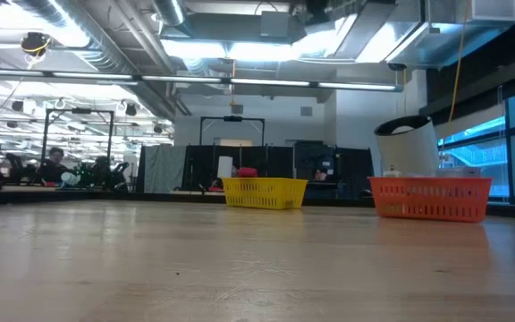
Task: Pick & Place Office items
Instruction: Put the pink charger adapter into the orange bin
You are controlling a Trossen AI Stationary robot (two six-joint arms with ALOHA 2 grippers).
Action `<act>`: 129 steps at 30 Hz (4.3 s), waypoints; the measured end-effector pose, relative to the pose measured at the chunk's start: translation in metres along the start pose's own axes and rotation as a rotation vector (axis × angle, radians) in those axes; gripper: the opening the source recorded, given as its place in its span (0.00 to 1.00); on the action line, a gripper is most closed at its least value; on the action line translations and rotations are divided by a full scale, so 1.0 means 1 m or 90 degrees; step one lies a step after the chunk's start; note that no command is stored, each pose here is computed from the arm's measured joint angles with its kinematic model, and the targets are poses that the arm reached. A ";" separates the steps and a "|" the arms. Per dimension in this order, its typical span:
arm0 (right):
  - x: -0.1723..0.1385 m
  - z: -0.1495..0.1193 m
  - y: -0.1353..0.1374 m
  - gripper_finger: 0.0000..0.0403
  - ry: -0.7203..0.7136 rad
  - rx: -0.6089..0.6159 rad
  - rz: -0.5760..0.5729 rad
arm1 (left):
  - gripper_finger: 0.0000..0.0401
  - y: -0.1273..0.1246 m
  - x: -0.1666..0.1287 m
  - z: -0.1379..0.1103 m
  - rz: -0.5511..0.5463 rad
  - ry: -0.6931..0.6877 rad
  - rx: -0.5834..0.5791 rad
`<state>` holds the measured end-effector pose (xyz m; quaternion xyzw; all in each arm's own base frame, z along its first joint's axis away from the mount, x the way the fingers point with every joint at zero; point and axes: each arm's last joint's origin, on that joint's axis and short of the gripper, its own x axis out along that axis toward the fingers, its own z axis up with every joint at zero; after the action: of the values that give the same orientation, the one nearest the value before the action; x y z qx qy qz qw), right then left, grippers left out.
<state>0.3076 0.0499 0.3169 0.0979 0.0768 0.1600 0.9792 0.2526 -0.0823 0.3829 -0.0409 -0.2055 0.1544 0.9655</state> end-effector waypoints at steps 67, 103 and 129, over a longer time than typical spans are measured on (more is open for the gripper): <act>-0.003 0.010 -0.006 0.28 -0.062 -0.086 -0.092 | 0.42 -0.011 0.030 -0.087 0.031 0.079 -0.092; -0.114 -0.069 -0.078 0.28 0.670 0.107 -0.502 | 0.66 -0.014 0.015 -0.086 0.300 0.078 -0.102; -0.121 -0.111 -0.085 0.51 0.639 0.204 -0.565 | 0.65 -0.023 0.006 -0.085 0.338 0.090 -0.081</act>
<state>0.1993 -0.0506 0.2055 0.1145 0.5764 -0.2434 0.7716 0.2989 -0.1032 0.3112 -0.1644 -0.1292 0.3855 0.8987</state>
